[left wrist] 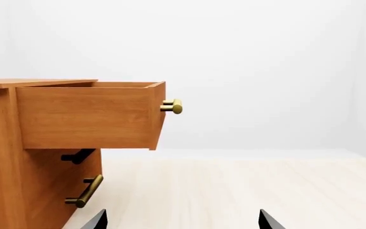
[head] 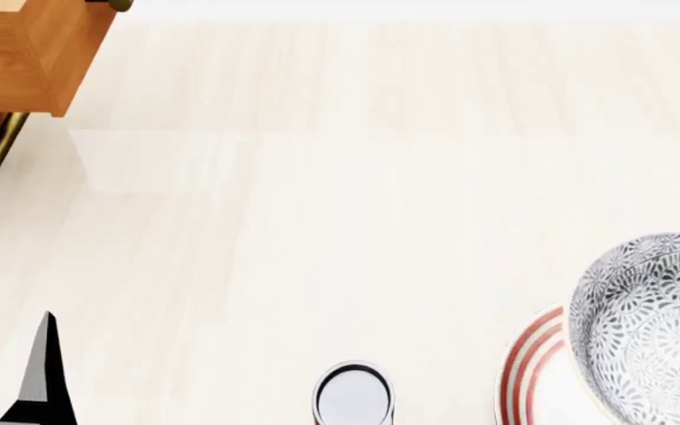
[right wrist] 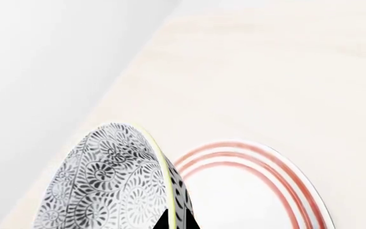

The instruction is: Put the bowl on the plate.

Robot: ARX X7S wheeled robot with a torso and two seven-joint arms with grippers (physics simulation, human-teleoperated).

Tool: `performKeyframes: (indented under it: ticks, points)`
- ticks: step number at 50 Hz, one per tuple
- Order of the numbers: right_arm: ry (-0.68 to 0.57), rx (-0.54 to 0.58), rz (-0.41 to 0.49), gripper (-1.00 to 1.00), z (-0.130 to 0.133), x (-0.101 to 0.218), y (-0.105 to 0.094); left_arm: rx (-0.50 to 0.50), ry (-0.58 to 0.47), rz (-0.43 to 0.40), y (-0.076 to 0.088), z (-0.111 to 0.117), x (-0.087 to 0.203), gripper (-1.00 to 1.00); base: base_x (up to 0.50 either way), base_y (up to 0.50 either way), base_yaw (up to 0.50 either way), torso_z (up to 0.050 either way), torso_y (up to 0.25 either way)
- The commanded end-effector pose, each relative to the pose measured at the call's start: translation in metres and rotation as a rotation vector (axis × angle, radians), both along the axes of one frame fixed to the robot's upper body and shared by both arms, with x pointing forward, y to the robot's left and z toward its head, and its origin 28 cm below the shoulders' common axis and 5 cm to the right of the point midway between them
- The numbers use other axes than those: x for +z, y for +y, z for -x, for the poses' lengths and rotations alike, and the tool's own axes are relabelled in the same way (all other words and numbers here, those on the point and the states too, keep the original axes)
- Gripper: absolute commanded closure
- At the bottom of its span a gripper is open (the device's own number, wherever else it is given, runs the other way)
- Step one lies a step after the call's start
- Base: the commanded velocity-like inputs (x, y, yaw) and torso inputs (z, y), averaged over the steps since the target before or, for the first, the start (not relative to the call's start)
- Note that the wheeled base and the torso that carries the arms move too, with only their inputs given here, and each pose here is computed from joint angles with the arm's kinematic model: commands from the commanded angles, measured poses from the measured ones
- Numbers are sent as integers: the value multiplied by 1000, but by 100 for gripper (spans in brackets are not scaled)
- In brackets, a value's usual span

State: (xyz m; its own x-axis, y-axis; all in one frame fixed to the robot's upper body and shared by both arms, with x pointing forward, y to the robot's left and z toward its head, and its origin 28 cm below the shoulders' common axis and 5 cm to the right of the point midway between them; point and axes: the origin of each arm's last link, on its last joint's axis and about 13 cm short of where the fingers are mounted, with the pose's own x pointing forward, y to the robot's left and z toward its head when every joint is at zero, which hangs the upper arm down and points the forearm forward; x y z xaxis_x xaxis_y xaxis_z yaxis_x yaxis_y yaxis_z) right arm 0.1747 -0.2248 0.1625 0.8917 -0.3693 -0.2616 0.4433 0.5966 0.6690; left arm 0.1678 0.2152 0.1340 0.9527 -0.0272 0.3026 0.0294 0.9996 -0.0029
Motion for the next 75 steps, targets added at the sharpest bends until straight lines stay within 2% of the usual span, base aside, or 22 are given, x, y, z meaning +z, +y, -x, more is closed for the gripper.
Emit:
performKeyframes:
  ticks: [1,58,75]
  points:
    - [0,7,-19,100,-6,-7,0,1,2,0,0,0,-1,-100,0,0,0,15,0]
    - [71,8,-95,100,-29,-52,1,-2,8,-6,-2,-1,-4,-100,0,0,0,0,0]
    - [77,0,-93,100,-30,-53,-1,0,9,-4,0,-3,-6,-100,0,0,0,0,0]
